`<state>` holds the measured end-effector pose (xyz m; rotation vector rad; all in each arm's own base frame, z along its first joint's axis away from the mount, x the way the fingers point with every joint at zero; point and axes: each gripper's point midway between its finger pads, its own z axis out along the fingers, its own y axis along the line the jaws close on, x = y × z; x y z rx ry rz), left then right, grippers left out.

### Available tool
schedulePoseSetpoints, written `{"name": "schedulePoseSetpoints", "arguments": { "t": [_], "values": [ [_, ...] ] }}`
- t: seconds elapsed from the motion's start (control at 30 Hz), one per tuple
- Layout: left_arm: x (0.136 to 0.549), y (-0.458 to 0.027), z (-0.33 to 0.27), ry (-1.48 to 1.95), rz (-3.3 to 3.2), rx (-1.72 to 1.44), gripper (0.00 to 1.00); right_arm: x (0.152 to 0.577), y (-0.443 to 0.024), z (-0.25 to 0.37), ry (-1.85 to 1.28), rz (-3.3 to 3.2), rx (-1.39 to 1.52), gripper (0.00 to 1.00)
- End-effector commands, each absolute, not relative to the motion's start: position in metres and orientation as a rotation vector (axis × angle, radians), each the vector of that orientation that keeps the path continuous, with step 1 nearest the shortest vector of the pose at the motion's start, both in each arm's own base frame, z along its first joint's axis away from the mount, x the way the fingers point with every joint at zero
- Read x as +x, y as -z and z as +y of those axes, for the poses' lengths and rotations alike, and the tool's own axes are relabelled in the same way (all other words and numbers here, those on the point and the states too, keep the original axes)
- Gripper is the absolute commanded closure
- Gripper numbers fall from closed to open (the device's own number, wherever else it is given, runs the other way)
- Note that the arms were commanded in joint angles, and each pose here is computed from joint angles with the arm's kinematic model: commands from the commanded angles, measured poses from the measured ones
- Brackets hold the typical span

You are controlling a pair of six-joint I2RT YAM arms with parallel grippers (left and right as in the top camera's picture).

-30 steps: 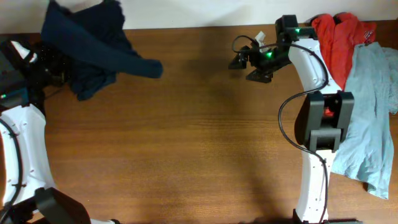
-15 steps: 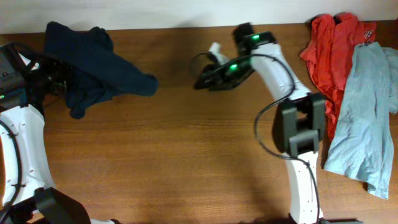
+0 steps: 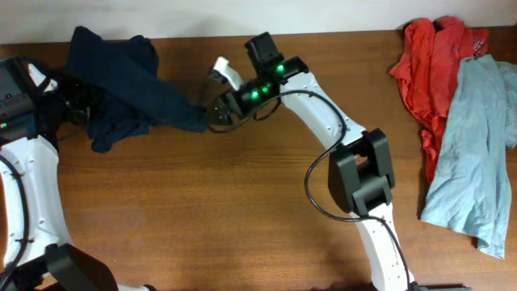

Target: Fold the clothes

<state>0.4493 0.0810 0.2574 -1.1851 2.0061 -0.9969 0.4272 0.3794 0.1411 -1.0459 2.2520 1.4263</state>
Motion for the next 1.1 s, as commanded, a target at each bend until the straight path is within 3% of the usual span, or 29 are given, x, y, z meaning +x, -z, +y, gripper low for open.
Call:
{"name": "schedulePoseSetpoints", "arguments": {
  "t": [0.0, 0.1, 0.17, 0.23, 0.47, 0.8, 1.07],
  "values": [
    [0.449, -0.279, 0.071, 1.038, 2.002, -1.077, 0.99, 0.416, -0.168, 0.404, -1.499, 2.213, -1.02, 0.16],
    [0.448, -0.279, 0.07, 1.034, 2.009, -1.054, 0.99, 0.419, -0.174, 0.411, -1.521, 2.211, -0.978, 0.44],
    [0.447, -0.277, 0.07, 1.024, 2.022, -1.038, 0.99, 0.42, -0.175, 0.413, -1.534, 2.217, -0.956, 0.76],
    [0.446, -0.275, 0.069, 1.02, 2.034, -1.041, 0.99, 0.419, -0.176, 0.413, -1.545, 2.215, -0.959, 0.96],
    [0.437, -0.266, 0.064, 0.98, 2.111, -0.955, 1.0, 0.426, -0.185, 0.416, -1.54, 2.137, -0.985, 0.96],
    [0.398, -0.238, 0.027, 0.975, 2.377, -0.658, 1.0, 0.485, -0.224, 0.425, -1.269, 1.809, -0.983, 0.97],
    [0.395, -0.265, -0.015, 1.236, 2.309, -0.43, 0.99, 0.521, -0.19, 0.42, -0.988, 1.991, -0.758, 0.96]
  ]
}}
